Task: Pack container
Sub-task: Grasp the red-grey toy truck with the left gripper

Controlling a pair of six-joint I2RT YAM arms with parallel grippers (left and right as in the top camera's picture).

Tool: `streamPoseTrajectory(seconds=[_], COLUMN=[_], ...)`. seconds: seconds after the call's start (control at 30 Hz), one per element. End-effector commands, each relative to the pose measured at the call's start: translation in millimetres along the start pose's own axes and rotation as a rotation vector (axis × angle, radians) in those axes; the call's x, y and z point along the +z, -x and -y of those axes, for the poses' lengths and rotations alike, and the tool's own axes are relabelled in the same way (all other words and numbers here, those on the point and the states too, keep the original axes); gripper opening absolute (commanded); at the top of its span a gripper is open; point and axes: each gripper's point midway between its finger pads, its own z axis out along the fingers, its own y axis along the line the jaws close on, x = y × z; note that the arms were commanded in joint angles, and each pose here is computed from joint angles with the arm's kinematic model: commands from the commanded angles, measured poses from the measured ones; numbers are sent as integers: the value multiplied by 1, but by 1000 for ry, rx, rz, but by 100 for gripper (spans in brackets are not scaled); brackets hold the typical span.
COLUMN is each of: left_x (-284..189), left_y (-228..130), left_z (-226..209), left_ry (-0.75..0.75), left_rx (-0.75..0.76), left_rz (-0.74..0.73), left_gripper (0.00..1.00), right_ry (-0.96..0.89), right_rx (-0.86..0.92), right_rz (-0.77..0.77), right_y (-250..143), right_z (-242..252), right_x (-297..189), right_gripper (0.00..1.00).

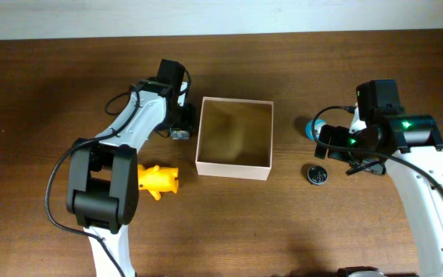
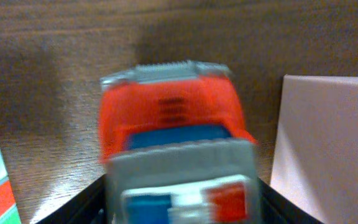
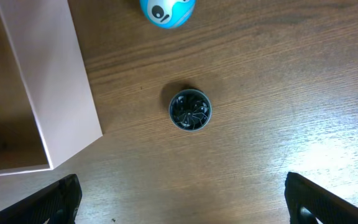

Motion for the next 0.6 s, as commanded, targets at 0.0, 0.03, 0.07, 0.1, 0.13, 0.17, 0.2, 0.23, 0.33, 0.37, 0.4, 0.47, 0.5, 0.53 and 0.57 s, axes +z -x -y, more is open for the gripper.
streamPoseTrajectory(seconds=[0.0, 0.03, 0.07, 0.1, 0.13, 0.17, 0.2, 0.23, 0.33, 0.37, 0.4, 0.47, 0.5, 0.53, 0.57], left_x=[-3, -3, -4, -6, -9, -13, -19, -24, -46, -55, -64, -84, -94, -105, -116], left_y=[8, 8, 9, 9, 9, 9, 10, 11, 16, 18, 20, 24, 26, 28, 29], left_z=[-1, -1, -1, -1, -1, -1, 0, 0, 2, 3, 3, 5, 7, 9, 12], left_ry=[2, 2, 1, 2, 3, 5, 6, 7, 11, 11, 11, 10, 9, 7, 4], left_rx=[-3, -3, -3, -3, -3, -3, -4, -3, -4, -4, -4, -3, -2, 1, 6], left_rz=[17, 18, 19, 15, 10, 2, -4, -11, -28, -29, -30, -28, -24, -20, -13], left_gripper=[50, 47, 47, 47, 47, 47, 47, 47, 45, 44, 43, 42, 42, 41, 41], right_ry=[-6, -6, -6, -7, -8, -9, -9, -9, -9, -7, -7, -15, -14, -8, -1], right_rx=[18, 19, 19, 19, 19, 19, 18, 16, 16, 16, 15, 17, 22, 32, 42], right_rz=[-5, -5, -6, -9, -12, -12, -13, -14, -14, -6, 11, 65, 97, 129, 162], right_y=[2, 2, 2, 1, 1, 1, 0, 0, -4, -4, -4, -3, -3, -3, -3], right_z=[2, 3, 3, 3, 3, 3, 3, 3, 4, 5, 5, 10, 12, 14, 17], right_x=[0, 0, 0, 0, 0, 0, 0, -1, -5, -8, -12, -25, -33, -42, -51], right_gripper=[99, 99, 99, 99, 99, 99, 99, 99, 100, 100, 99, 99, 99, 99, 100])
